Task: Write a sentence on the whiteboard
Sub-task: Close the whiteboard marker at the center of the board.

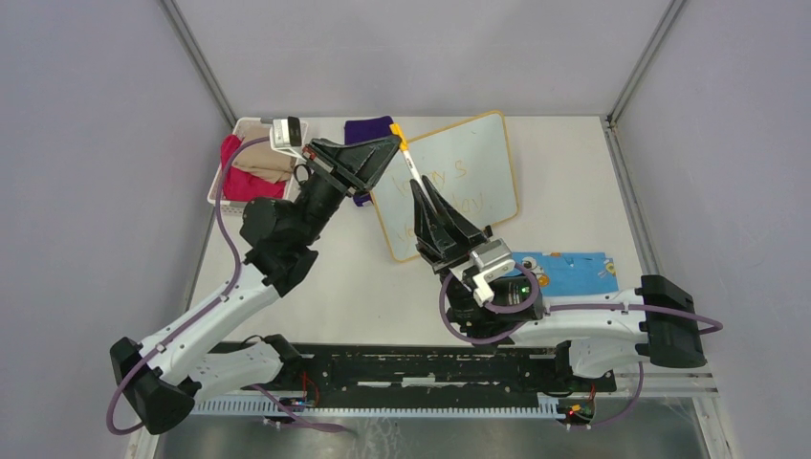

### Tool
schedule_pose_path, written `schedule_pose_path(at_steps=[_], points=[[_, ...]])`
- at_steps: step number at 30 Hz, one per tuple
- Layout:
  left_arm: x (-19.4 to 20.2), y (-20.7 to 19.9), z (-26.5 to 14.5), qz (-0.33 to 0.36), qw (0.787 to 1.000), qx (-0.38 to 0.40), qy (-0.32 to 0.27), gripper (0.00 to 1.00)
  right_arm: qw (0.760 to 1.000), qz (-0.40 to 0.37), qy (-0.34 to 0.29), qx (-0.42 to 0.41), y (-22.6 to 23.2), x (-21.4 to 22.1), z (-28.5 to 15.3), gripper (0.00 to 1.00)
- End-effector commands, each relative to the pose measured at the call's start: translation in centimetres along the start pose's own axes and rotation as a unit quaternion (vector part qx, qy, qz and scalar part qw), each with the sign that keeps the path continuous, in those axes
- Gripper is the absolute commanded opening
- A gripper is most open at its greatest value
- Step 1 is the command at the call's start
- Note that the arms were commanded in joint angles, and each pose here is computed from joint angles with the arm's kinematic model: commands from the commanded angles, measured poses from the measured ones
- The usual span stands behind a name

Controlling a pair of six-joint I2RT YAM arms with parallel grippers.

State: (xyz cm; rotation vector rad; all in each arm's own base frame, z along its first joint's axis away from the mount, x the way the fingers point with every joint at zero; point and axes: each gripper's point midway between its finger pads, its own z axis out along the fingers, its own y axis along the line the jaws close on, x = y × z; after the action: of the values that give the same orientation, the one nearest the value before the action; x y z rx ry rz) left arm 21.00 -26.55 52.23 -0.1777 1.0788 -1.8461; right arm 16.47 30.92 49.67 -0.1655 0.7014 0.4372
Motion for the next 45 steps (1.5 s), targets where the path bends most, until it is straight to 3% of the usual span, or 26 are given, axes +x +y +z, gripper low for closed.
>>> schedule_pose_path(at_steps=[1,17,20,24,27,32,45], points=[[3.8,-1.8,-0.9,0.027,0.995,0.026,0.092,0.12,0.991,0.084,-0.085,0.061,-2.9,-3.7,0.2,0.00],[3.3,-2.2,-1.4,0.035,0.996,0.028,0.082,0.31,0.991,0.089,-0.083,0.058,-3.0,-4.0,0.1,0.00],[3.1,-2.4,-1.5,0.045,0.995,0.030,0.079,0.44,0.991,0.094,-0.082,0.056,-3.1,-4.0,0.0,0.00],[2.1,-3.1,-1.5,0.085,0.994,0.023,0.065,0.72,0.990,0.105,-0.081,0.045,-3.3,-4.2,-0.3,0.00],[0.9,-4.6,-1.2,0.119,0.991,0.022,0.050,0.84,0.990,0.114,-0.078,0.030,-3.5,-4.4,-0.8,0.00],[0.5,-5.4,-0.6,0.136,0.989,0.026,0.052,0.85,0.988,0.132,-0.080,0.014,-4.0,-5.0,-1.6,0.00],[2.7,-5.2,0.7,0.102,0.988,0.062,0.097,0.76,0.983,0.167,-0.077,0.012,-5.4,-5.4,-2.7,0.00]])
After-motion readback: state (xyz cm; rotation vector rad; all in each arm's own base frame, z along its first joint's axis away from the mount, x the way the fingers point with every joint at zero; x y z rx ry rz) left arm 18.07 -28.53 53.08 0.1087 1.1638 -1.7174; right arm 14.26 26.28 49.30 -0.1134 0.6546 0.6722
